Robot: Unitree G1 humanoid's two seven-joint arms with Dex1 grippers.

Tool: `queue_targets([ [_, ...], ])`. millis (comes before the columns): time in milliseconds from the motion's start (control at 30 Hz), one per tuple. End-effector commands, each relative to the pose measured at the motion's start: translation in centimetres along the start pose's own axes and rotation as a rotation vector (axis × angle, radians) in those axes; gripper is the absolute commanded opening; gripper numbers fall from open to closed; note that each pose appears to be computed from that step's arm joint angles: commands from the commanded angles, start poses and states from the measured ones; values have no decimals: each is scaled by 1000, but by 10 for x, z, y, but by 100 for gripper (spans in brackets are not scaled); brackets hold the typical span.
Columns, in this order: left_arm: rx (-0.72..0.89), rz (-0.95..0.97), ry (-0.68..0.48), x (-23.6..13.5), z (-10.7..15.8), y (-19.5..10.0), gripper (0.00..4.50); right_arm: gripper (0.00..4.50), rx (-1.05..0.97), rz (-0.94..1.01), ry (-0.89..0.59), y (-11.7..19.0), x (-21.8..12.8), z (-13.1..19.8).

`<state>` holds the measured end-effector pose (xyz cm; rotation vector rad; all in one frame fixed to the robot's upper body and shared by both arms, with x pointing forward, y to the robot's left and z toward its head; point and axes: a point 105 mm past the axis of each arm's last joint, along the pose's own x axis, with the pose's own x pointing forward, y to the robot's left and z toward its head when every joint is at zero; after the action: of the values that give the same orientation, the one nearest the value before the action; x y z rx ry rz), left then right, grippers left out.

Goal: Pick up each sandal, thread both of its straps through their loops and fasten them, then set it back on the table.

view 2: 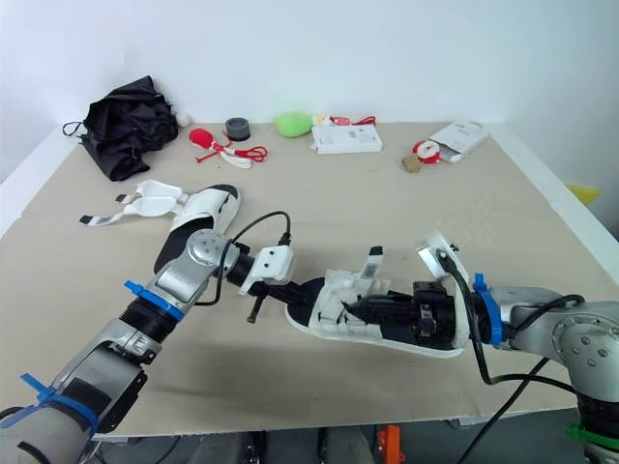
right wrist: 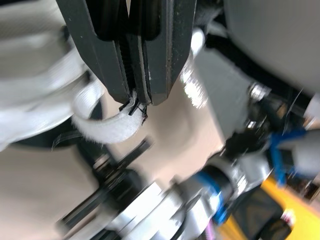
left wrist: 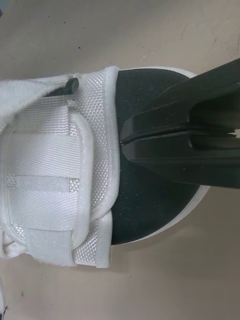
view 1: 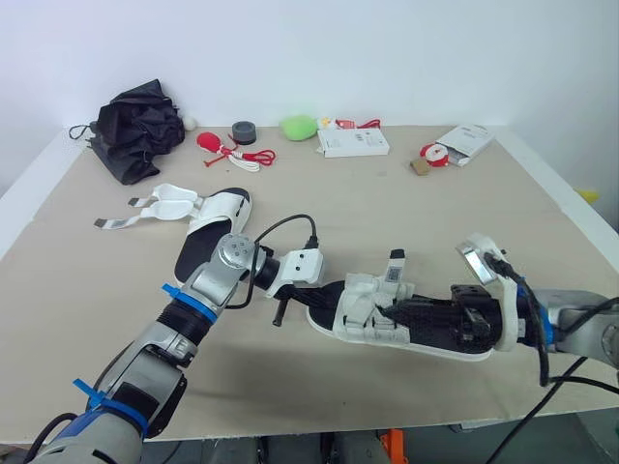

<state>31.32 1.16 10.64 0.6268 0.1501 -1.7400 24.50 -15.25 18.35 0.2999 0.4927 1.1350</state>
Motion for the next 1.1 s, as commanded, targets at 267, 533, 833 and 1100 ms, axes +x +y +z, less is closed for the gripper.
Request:
queue_targets([
  [267, -43, -56, 69, 14, -22, -13, 0, 4, -44, -38, -63, -10, 7, 29],
  [533, -45, -47, 70, 13, -23, -12, 0, 4, -82, 62, -14, 0, 22, 38],
  [833, -38, -38, 62, 13, -22, -12, 0, 4, -14, -146, 24, -59, 35, 22],
  [1100, -43, -26, 59, 12, -22, -12, 0, 4, -14, -238, -11, -79, 32, 29],
])
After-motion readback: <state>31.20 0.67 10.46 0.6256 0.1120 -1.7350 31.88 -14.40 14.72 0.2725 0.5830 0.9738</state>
